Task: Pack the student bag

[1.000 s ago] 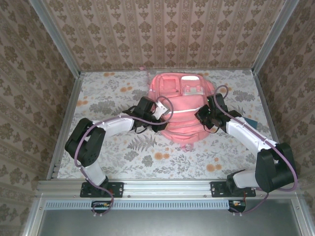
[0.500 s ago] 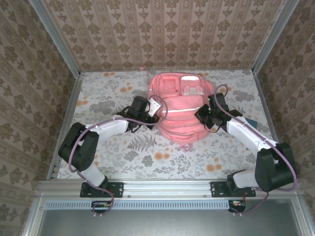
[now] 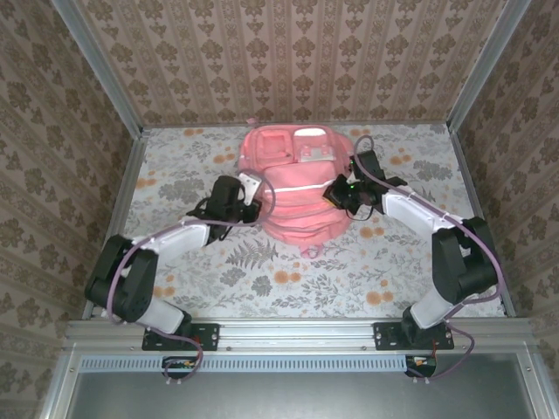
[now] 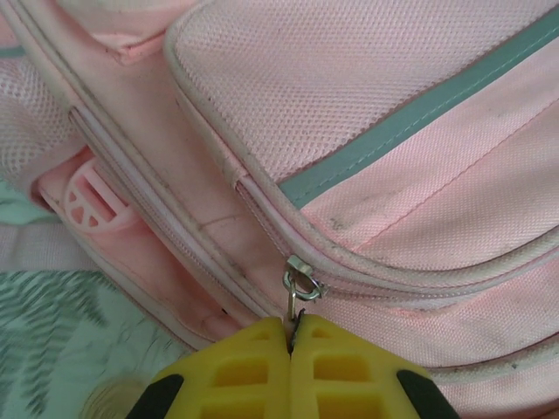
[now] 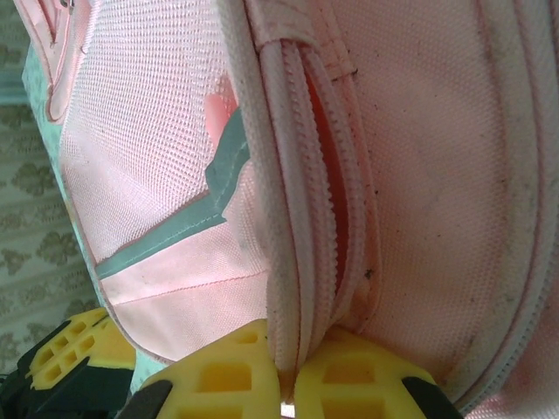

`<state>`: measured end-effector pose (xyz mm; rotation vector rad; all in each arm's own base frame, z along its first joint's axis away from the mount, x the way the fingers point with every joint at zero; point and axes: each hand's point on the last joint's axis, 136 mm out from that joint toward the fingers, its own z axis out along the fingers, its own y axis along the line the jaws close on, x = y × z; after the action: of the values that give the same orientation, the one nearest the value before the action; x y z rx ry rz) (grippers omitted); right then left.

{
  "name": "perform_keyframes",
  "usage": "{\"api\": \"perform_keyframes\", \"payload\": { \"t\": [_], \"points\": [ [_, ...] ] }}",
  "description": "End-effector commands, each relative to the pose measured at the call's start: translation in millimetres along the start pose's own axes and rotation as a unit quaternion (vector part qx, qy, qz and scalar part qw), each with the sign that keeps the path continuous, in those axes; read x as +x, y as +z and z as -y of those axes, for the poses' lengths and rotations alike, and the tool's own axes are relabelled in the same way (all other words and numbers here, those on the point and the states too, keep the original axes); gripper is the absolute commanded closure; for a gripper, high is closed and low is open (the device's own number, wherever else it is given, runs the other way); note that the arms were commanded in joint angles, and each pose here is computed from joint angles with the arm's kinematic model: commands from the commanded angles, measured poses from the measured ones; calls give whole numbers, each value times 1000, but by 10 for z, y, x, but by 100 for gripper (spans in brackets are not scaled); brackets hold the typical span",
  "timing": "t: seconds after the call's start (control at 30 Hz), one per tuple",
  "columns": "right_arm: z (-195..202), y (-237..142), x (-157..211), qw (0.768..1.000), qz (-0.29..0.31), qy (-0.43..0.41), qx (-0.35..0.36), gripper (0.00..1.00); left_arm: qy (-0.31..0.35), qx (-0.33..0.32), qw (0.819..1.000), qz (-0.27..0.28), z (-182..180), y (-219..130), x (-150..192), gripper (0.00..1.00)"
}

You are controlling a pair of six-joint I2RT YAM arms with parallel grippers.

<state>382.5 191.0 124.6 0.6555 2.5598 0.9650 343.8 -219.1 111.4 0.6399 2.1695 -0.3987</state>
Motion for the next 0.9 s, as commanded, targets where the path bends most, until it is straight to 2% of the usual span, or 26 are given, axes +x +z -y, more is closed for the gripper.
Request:
{"api": "perform_keyframes", "payload": {
  "t": [0.0, 0.2, 0.3, 0.33, 0.47, 0.5, 0.53, 0.63, 0.7, 0.87],
  "points": [
    [-110, 30, 43, 998, -19, -53, -3, 93, -39, -71, 997, -1, -316, -217, 120, 100],
    [-110, -78, -97, 996, 1, -82, 19, 93, -64, -109, 992, -19, -496, -240, 199, 100],
    [-176, -77, -99, 995, -10, -97, 10, 87, -74, -113, 990, -32, -524, -154, 185, 99],
    [-221, -72, -69, 994, -21, -104, 0, 81, -84, -115, 989, -32, -601, -157, 169, 93],
    [-236, -197, -73, 992, -12, -126, 0, 41, -108, -81, 991, -16, -493, -196, -4, 48],
    [-204, -264, -111, 992, 1, -129, 9, 34, -115, -77, 990, -14, -475, -228, -36, 38],
    [-165, -329, -159, 991, 15, -131, 19, 31, -120, -76, 990, -16, -468, -260, -50, 33],
    [110, -576, -373, 984, 72, -138, 91, 23, -131, -85, 988, -8, -496, -394, -135, 20],
    [426, -761, -514, 972, 104, -131, 162, 21, -140, -96, 985, -3, -551, -492, -173, 15],
    [1157, -1199, -824, 942, 166, -79, 280, 16, -161, -123, 979, 16, -698, -697, -240, 8]
  ]
}}
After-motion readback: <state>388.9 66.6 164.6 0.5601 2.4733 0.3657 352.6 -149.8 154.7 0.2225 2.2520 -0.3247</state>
